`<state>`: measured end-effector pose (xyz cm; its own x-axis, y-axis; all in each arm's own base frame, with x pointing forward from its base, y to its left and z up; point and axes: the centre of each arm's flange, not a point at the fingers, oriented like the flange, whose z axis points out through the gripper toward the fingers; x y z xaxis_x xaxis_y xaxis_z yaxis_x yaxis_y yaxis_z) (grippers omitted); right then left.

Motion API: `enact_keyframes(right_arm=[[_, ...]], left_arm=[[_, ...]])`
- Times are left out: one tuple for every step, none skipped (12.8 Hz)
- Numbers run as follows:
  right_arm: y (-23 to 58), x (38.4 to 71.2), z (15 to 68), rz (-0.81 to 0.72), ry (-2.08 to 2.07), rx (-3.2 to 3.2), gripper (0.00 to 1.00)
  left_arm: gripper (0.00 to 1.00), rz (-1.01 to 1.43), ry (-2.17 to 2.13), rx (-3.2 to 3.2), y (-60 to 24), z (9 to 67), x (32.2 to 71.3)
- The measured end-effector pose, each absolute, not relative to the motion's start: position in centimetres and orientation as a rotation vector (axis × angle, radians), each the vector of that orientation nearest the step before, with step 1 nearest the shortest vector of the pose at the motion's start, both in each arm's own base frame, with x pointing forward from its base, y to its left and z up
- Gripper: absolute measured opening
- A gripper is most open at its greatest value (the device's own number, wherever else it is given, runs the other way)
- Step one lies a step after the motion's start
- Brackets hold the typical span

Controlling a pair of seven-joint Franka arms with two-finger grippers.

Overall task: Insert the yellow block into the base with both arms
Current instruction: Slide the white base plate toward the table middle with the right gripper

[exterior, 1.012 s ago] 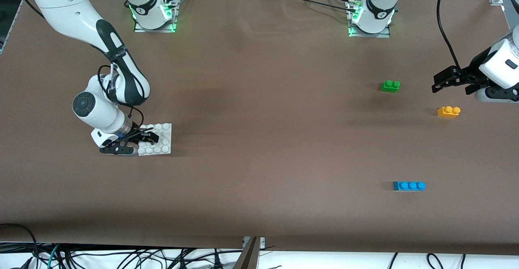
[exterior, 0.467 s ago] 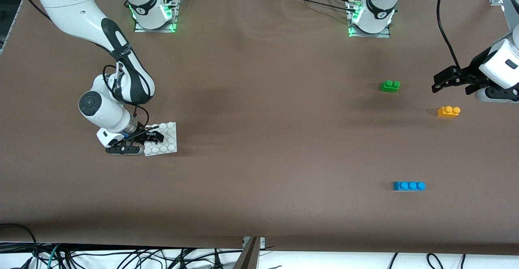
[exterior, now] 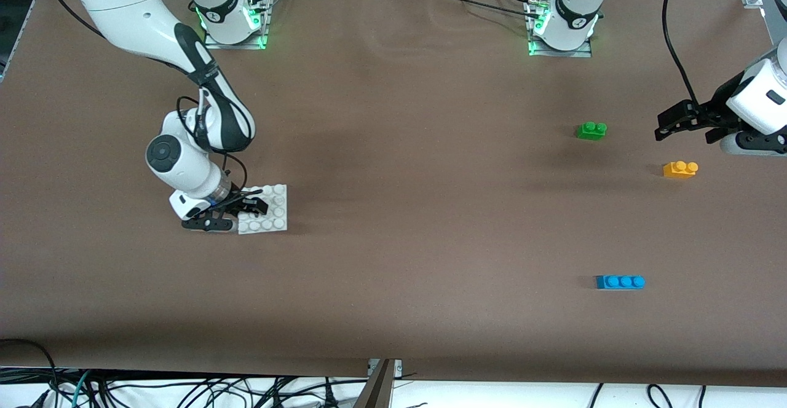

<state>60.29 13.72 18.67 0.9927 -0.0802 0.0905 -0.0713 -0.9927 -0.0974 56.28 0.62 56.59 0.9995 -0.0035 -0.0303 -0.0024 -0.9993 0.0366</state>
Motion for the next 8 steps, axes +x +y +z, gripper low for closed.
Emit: enact_keyframes(right_arm=[[14.8,60.1,18.7,-0.147,0.132,-3.038,0.63],[15.9,59.8,18.6,-0.155,0.143,-3.033,0.63],[17.3,59.5,18.5,-0.166,0.157,-3.027,0.63],[18.7,59.2,18.5,-0.176,0.173,-3.02,0.63],[20.3,58.7,18.5,-0.181,0.189,-3.013,0.63],[22.0,58.2,18.5,-0.182,0.204,-3.006,0.63],[23.6,57.5,18.4,-0.178,0.218,-3.001,0.63],[25.3,56.9,18.4,-0.174,0.23,-2.996,0.63]], left_arm=[[1.0,-0.047,-0.005,3.105,0.6,56.6,56.3],[1.0,-0.047,-0.005,3.105,0.6,56.6,56.3],[1.0,-0.047,-0.005,3.105,0.6,56.6,56.3],[1.0,-0.047,-0.005,3.105,0.6,56.6,56.3],[1.0,-0.047,-0.005,3.105,0.6,56.6,56.3],[1.0,-0.047,-0.005,3.105,0.6,56.6,56.3],[1.0,-0.047,-0.005,3.105,0.6,56.6,56.3],[1.0,-0.047,-0.005,3.105,0.6,56.6,56.3]])
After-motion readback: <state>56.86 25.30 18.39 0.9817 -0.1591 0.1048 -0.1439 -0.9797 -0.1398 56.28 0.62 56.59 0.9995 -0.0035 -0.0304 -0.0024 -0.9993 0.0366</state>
